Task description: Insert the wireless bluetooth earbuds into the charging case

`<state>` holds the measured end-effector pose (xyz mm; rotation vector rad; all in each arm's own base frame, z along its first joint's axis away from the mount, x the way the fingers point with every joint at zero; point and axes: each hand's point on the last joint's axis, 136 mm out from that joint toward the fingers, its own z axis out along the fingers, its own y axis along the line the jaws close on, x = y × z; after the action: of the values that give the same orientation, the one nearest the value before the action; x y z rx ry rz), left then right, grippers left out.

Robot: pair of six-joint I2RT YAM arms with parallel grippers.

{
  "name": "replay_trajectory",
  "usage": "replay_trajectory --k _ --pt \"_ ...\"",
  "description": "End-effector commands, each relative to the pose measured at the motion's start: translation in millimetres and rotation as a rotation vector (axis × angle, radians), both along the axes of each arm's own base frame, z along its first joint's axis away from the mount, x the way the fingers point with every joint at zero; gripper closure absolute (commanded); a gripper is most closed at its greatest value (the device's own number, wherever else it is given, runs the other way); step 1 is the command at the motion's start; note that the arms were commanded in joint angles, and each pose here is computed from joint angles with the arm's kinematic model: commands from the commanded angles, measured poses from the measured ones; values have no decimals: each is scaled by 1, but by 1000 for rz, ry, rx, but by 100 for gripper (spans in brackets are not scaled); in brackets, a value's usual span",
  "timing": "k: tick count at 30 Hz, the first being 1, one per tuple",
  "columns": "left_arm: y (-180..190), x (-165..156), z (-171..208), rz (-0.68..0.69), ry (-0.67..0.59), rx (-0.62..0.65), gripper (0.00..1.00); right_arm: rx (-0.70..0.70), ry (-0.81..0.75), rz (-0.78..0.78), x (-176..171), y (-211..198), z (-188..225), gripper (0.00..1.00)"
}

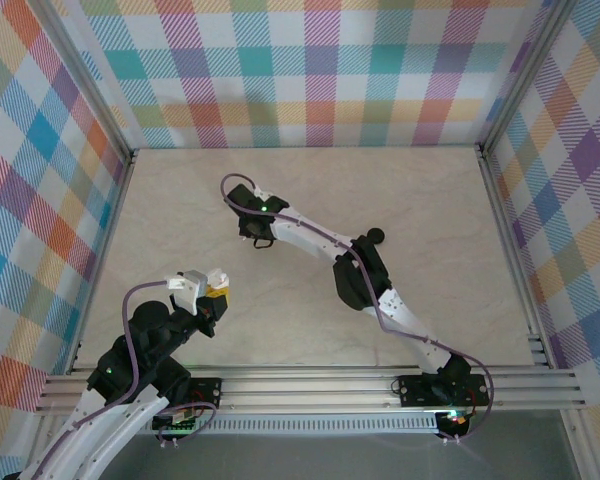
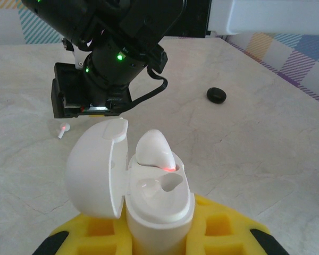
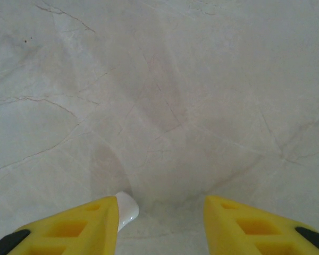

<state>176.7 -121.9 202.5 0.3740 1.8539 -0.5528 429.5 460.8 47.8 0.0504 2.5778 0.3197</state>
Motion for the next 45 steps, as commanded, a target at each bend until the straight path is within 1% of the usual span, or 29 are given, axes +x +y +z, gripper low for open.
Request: replay_trajectory --k 1,7,10,16,21,25,28,38,42,45 --pt "-1 2 6 5 -23 -25 100 11 -54 32 1 16 0 53" --pt "2 1 6 14 -25 -23 100 -15 -87 46 -1 23 -3 52" --pt "4 -1 7 17 -27 -31 100 -29 -77 50 -4 22 -11 52" --pt "5 -1 7 25 -28 -38 100 -50 -61 83 -7 22 -20 57" --pt "6 -3 7 26 -23 -36 100 -50 -41 146 -16 22 -19 62" --pt "6 -3 7 24 -24 -43 100 -48 -38 148 -24 11 -16 67" --pt "5 -3 7 23 -22 -45 100 -47 -40 145 -28 -1 -13 72" --pt "6 1 6 39 -18 -44 100 -68 -39 201 -39 -35 -4 86" --pt "8 1 7 50 -20 -34 100 -64 -28 196 -42 -47 0 87" --pt "11 2 8 60 -24 -27 100 -34 -48 193 -41 -46 11 88"
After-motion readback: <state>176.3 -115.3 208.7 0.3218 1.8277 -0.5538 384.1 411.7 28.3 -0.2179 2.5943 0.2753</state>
